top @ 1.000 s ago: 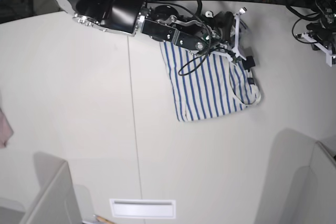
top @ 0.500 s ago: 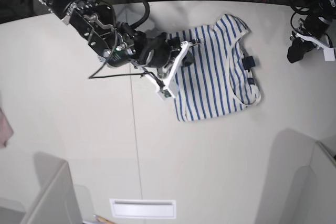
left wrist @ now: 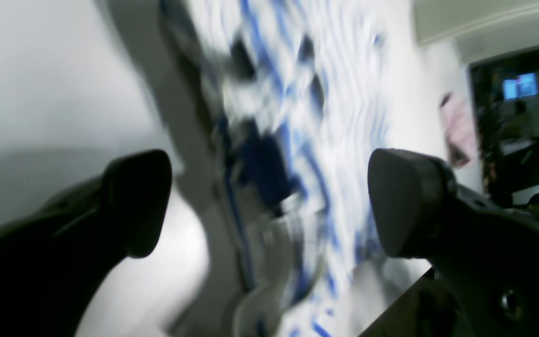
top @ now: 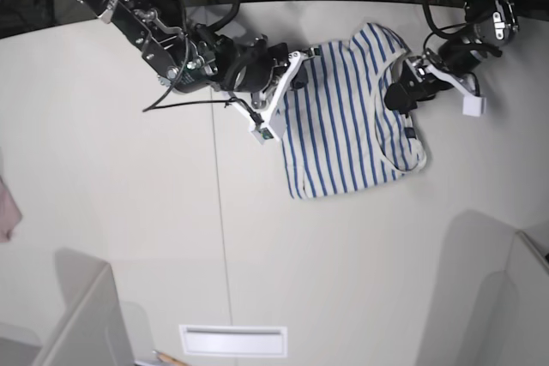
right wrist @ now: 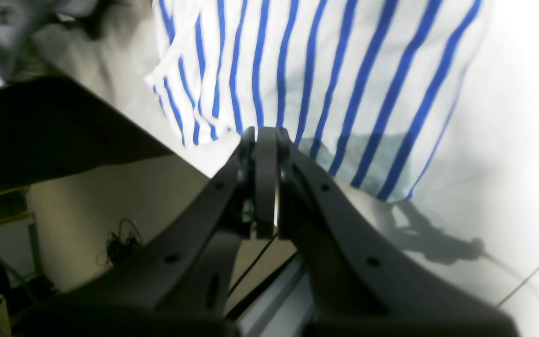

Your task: Fold the T-shirt properly

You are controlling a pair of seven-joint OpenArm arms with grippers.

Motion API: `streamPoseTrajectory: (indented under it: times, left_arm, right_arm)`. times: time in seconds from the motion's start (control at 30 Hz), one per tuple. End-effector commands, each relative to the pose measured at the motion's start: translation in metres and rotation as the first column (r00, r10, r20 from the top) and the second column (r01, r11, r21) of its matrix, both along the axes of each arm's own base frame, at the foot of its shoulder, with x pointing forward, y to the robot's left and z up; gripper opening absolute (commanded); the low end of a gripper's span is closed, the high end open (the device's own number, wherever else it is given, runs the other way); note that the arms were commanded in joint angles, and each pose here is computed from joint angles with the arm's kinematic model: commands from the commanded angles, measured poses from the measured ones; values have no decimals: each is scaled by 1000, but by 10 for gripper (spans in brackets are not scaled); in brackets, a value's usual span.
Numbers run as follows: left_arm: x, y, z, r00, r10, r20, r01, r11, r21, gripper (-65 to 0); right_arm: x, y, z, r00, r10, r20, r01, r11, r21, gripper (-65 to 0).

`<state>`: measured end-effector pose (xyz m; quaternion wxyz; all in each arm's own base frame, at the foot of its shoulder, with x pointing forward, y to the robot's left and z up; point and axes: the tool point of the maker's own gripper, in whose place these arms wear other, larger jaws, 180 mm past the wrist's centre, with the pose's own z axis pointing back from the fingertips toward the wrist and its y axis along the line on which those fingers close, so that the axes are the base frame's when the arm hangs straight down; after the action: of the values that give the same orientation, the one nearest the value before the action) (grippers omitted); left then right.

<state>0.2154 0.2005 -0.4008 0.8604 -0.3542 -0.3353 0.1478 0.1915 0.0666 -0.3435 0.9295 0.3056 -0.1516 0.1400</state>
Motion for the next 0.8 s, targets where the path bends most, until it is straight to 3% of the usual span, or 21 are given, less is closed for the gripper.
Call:
streamPoseTrajectory:
  times: [0.0, 0.17, 0.4, 0.5, 0.67, 0.7, 0.77]
  left_arm:
    - [8, 0, 5, 1000, -9, 23, 9, 1000, 7, 0]
    - [0, 0, -25, 992, 56, -116, -51, 998, 46, -12]
    - [5, -5, -33, 989, 58, -138, -47, 995, 85, -26]
    - [2, -1, -37, 987, 51, -155, -33, 992, 119, -179]
    - [-4, -8, -47, 980, -22, -199, 61, 980, 191, -594]
    - [-6, -8, -48, 976, -51, -210, 96, 973, 211, -650]
    - [-14, -12, -54, 958, -117, -261, 179, 957, 230, -650]
  right_arm:
    - [9, -1, 9, 999, -21, 33, 20, 999, 26, -650]
    - [18, -16, 8, 995, -102, 20, 101, 994, 31, -650]
    - [25, -32, 4, 982, -191, 15, 190, 981, 38, -650]
    - [36, -53, -1, 954, -295, 40, 294, 955, 41, -650]
    - [48, -109, -13, 877, -472, 93, 474, 881, 8, -650]
    - [49, -118, -15, 862, -497, 98, 499, 867, 1, -650]
    - [48, -137, -19, 836, -540, 98, 544, 839, -20, -650]
